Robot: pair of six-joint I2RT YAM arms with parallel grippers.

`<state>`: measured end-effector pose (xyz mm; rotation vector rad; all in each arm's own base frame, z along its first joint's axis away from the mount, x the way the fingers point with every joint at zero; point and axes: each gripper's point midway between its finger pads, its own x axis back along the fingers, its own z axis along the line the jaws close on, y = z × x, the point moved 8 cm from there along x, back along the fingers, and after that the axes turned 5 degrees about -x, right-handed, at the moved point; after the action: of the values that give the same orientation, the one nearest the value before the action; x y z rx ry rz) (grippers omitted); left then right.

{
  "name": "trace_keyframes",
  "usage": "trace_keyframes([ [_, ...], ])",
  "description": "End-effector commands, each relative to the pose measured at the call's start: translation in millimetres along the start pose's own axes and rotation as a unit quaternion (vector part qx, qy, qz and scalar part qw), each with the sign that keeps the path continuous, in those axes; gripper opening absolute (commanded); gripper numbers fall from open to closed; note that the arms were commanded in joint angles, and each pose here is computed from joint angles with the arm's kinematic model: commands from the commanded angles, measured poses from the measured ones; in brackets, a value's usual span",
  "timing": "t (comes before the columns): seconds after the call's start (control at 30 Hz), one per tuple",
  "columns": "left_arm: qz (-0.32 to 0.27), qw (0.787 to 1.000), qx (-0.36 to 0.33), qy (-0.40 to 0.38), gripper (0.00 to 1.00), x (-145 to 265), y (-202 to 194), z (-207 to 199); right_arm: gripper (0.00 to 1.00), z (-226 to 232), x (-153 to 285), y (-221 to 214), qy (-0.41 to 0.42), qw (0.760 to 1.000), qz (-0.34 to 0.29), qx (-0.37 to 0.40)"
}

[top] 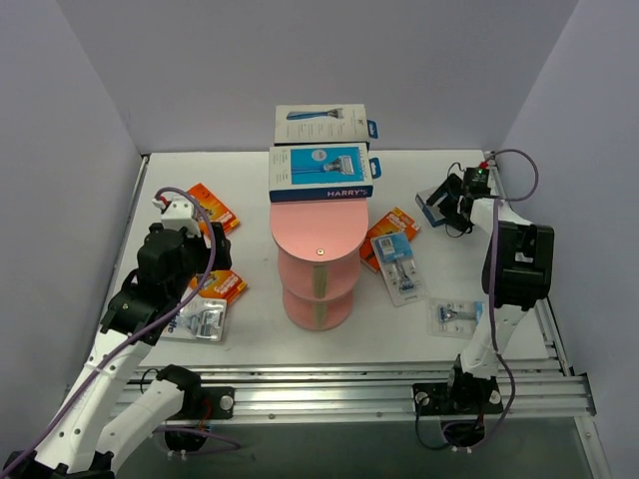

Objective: Place and organize the shaving razors onto the shelf

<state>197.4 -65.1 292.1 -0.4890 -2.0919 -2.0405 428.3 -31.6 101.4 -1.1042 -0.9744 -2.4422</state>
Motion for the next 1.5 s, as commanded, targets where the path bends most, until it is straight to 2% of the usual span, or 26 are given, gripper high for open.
trace_keyframes([
  [0.0,-0.015,1.0,0.001,-0.002,0.94,2.0,6.6,0.4,0.72,32.7,-8.9,23.9,0.037,0.999,-0.022,-0.003],
  [0.2,-0.014,1.0,0.001,0.005,0.94,1.5,6.3,1.9,0.72,57.7,-24.1,35.5,0.075,0.997,-0.007,0.004],
  [0.43,-0.014,1.0,0.0,0.004,0.94,1.0,6.7,1.5,0.72,61.5,0.4,61.9,0.098,0.995,-0.025,0.024],
  [0.73,-0.007,1.0,-0.002,-0.002,0.94,-2.5,5.2,-0.7,0.68,34.7,-1.1,109.1,0.083,0.994,-0.064,0.016],
  [0.87,0.0,1.0,-0.004,-0.001,0.94,-6.0,4.0,-1.2,0.67,29.7,-16.1,115.5,0.063,0.996,-0.06,0.024],
  [1.03,0.004,1.0,-0.008,0.003,0.94,-7.6,3.5,-0.6,0.66,30.8,-24.4,137.1,0.051,0.994,-0.085,0.035],
  [1.47,0.016,1.0,-0.013,0.005,0.94,-13.8,1.2,-1.2,0.66,15.1,-55.4,159.3,-0.003,0.991,-0.124,0.056],
])
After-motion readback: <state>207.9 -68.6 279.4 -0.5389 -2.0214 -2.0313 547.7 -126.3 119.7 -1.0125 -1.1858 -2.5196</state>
